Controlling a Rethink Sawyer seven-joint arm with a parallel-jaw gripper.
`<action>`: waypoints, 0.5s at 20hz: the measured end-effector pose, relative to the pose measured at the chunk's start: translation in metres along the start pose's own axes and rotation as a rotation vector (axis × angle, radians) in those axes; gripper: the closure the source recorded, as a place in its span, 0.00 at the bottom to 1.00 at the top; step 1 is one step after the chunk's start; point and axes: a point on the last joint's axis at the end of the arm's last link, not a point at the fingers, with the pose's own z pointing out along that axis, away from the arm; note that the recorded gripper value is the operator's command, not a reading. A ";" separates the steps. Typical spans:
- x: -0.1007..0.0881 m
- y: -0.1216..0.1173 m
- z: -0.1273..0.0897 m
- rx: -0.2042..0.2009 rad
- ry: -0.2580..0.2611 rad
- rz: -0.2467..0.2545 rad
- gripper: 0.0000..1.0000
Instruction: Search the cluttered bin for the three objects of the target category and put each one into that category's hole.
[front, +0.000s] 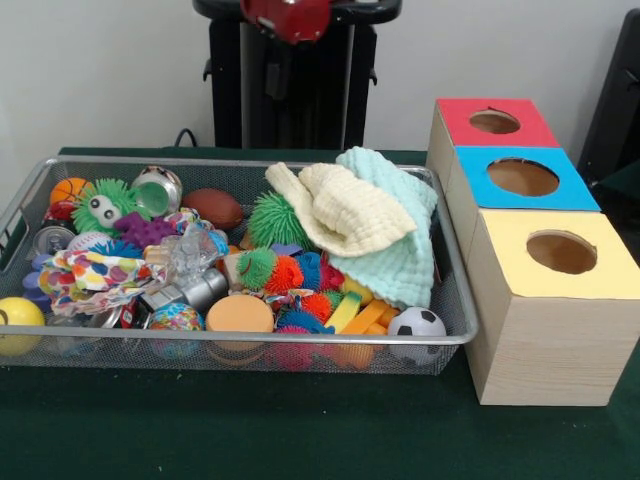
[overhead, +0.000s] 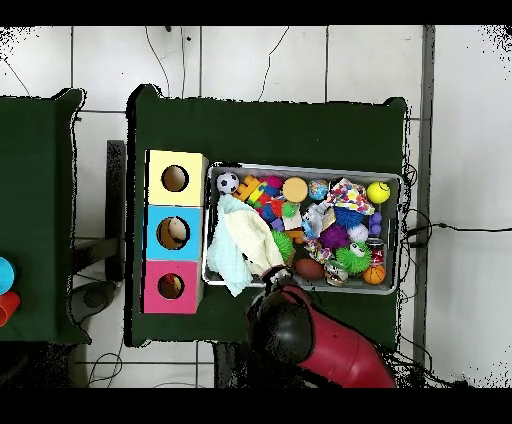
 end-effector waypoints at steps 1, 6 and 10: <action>-0.010 -0.010 0.006 0.003 0.003 -0.021 1.00; -0.037 -0.023 0.019 -0.008 0.004 -0.093 1.00; -0.053 -0.023 0.023 -0.027 0.000 -0.139 1.00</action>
